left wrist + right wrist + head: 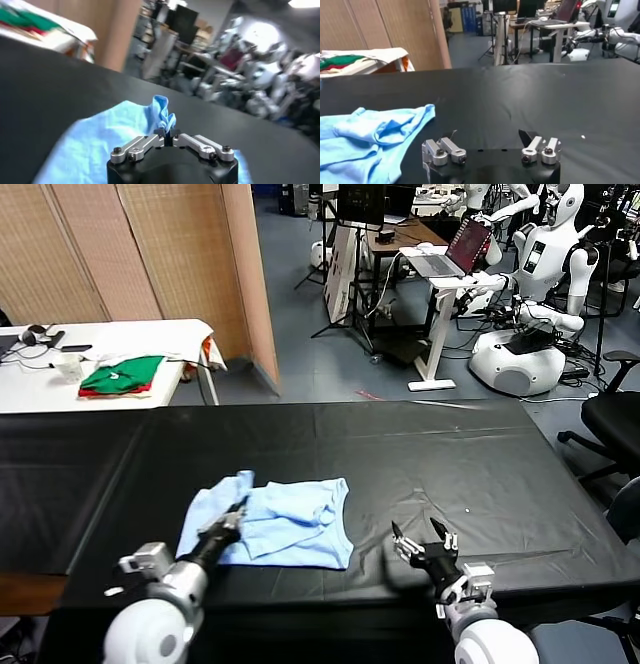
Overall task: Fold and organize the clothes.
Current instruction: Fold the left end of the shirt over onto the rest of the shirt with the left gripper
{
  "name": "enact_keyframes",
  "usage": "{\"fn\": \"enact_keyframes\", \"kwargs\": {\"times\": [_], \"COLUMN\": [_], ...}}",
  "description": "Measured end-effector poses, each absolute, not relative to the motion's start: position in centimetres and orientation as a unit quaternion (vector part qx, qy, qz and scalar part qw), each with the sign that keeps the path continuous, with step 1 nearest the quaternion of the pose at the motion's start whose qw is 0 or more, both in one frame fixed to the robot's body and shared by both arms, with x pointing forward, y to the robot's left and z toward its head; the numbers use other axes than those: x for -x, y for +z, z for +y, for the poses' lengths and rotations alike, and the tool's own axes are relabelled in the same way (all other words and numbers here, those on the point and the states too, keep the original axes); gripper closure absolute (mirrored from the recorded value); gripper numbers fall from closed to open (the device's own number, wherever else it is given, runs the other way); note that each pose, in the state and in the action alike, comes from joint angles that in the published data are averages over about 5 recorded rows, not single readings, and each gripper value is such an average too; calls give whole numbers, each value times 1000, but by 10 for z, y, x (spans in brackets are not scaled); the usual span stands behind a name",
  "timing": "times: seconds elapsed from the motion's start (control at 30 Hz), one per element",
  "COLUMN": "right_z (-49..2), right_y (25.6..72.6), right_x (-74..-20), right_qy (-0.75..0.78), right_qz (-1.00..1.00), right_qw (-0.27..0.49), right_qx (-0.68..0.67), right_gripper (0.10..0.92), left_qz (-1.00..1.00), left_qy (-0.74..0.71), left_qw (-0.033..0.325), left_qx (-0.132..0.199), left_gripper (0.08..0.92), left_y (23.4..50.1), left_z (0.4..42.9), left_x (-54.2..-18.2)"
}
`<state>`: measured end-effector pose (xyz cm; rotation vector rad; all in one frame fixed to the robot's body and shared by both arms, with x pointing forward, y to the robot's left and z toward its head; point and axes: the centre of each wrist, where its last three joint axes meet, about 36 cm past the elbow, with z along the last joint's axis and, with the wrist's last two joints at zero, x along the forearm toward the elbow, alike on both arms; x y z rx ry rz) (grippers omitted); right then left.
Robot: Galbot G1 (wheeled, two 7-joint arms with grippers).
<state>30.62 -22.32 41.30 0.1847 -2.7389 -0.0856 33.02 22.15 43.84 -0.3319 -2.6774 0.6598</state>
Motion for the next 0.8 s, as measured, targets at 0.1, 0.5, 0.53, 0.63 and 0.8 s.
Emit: {"fn": "enact_keyframes", "kwargs": {"times": [0.1, 0.5, 0.53, 0.63, 0.8], "right_z": [-222, -220, -219, -219, -217], "right_y": [413, 410, 409, 409, 409], "right_x": [-306, -304, -304, -303, -300], "right_qy": [-30, -26, -26, -24, -25], "right_qz": [-978, -977, -977, -977, -976], "right_qw": [196, 202, 202, 204, 206], "right_qx": [-66, -65, -65, -65, -72], "right_gripper": [115, 115, 115, 115, 115], "left_qz": [-941, -924, -922, -920, -925], "left_qy": [250, 282, 284, 288, 279], "left_qw": [182, 193, 194, 195, 188], "left_qx": [136, 175, 176, 179, 176], "left_gripper": [810, 810, 810, 810, 810], "left_y": [437, 433, 432, 429, 421], "left_z": [204, 164, 162, 154, 144], "left_x": [-334, -339, -340, -342, -346]}}
